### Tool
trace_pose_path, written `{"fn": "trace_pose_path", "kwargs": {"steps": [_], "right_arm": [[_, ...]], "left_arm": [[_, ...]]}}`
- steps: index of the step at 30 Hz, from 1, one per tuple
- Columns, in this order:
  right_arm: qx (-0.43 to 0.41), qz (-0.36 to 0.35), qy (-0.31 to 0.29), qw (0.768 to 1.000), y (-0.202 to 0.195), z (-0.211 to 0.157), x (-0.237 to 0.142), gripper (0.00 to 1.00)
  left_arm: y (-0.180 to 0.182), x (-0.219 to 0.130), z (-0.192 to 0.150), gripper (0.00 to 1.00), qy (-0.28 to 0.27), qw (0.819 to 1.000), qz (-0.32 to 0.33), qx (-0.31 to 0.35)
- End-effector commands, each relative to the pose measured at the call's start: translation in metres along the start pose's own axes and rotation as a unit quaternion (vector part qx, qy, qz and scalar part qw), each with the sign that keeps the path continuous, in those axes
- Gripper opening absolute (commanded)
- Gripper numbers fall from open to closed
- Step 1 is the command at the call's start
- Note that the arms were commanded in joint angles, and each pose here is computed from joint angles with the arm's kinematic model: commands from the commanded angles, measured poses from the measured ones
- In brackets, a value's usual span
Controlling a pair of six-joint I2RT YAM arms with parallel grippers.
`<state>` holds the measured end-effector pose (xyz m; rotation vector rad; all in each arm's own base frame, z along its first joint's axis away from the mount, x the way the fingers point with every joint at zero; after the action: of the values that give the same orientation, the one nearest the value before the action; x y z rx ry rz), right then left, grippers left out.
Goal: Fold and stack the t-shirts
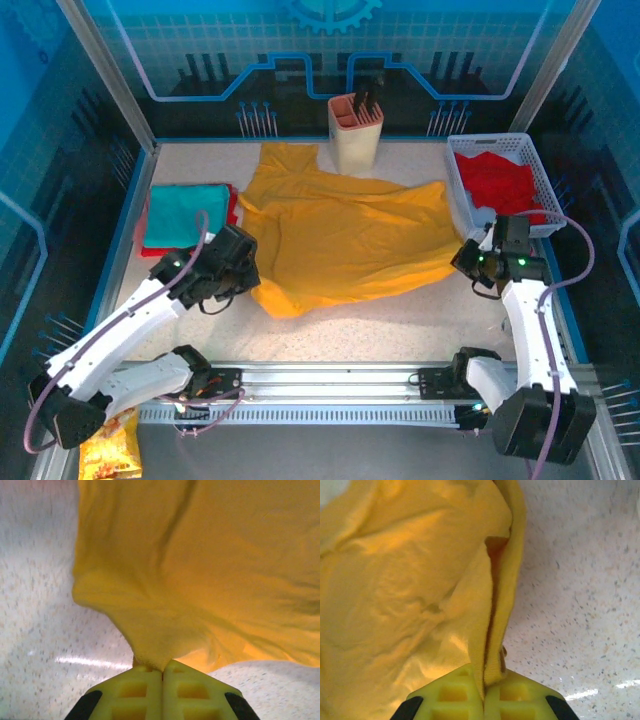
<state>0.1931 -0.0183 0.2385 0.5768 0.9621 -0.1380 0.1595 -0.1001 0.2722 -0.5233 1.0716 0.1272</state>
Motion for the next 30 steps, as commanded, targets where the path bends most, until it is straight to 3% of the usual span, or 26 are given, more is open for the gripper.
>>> {"fn": "trace_pose_path", "kwargs": {"steps": [1, 5, 12, 19, 23, 30], "right_arm": [[-0.037, -0.001, -0.035, 0.999, 0.007, 0.005, -0.033, 0.0], [-0.067, 0.007, -0.071, 0.995, 0.016, 0.011, -0.058, 0.0], [-0.093, 0.016, -0.152, 0.984, 0.03, 0.019, -0.107, 0.0], [-0.099, 0.061, -0.227, 0.967, 0.051, 0.03, -0.157, 0.0], [-0.108, 0.08, -0.259, 0.956, 0.062, 0.032, -0.188, 0.0], [-0.112, 0.127, -0.299, 0.939, 0.076, 0.022, -0.241, 0.0]], "left_arm": [[0.0, -0.028, 0.016, 0.0, -0.058, 0.997, 0.015, 0.045], [-0.013, -0.051, 0.031, 0.0, -0.085, 0.993, 0.008, 0.077], [-0.024, -0.117, 0.054, 0.0, -0.175, 0.978, -0.055, 0.1], [-0.035, -0.188, 0.072, 0.0, -0.23, 0.957, -0.134, 0.117], [-0.036, -0.233, 0.08, 0.0, -0.28, 0.935, -0.175, 0.132], [-0.035, -0.301, 0.085, 0.0, -0.36, 0.873, -0.281, 0.171]]}}
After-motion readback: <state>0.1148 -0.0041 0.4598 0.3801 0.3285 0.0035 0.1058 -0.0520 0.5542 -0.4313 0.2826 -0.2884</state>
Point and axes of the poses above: each hand's point on the last joint's axis, 136 mm out from that joint toward the fingers, its own x axis out along the fingers, its own y axis along the line the jaws close on, z = x × y, the point moved 10 cm from there along -x, back along the fingers, and after that the axes turned 4 degrees about -x, right-handed, at the moved point
